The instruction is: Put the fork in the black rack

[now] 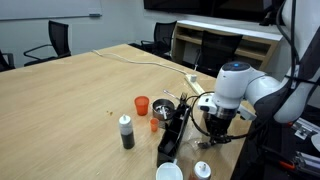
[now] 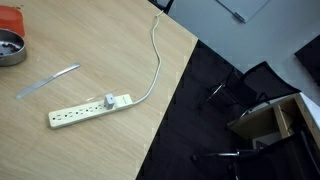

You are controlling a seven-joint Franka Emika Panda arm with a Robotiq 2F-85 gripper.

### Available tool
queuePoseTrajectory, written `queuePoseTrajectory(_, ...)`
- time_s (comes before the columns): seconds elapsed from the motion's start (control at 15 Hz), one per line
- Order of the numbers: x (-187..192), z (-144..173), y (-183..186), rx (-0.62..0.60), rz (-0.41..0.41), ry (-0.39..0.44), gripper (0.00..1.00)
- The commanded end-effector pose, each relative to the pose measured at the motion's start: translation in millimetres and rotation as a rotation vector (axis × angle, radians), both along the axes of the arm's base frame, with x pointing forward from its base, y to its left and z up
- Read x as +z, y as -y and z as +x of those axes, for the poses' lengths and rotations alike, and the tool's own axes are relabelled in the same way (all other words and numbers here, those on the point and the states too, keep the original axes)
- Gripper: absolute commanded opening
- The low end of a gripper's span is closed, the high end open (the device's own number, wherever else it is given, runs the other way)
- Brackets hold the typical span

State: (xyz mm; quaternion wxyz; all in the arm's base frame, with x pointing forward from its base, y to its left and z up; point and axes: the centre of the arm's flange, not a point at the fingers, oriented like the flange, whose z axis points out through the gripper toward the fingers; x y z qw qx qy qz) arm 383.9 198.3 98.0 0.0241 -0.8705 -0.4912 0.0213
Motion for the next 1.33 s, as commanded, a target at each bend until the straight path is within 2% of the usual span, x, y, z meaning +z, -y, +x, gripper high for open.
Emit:
queuePoseTrajectory(0.0, 30, -1, -3, -0.002, 0.029, 0.055, 0.02)
queuePoseTrajectory(0.27, 56, -6, -16, 0.007, 0.065, 0.090, 0.02)
queuePoseTrajectory(0.73, 95, -33, -25, 0.015, 0.096, 0.100, 0.02)
queuePoseTrajectory(0.93, 120, -30, -32, 0.011, 0.118, 0.156, 0.02)
queuePoseTrajectory(1.27, 177, -11, -56, 0.024, 0.203, 0.322, 0.02)
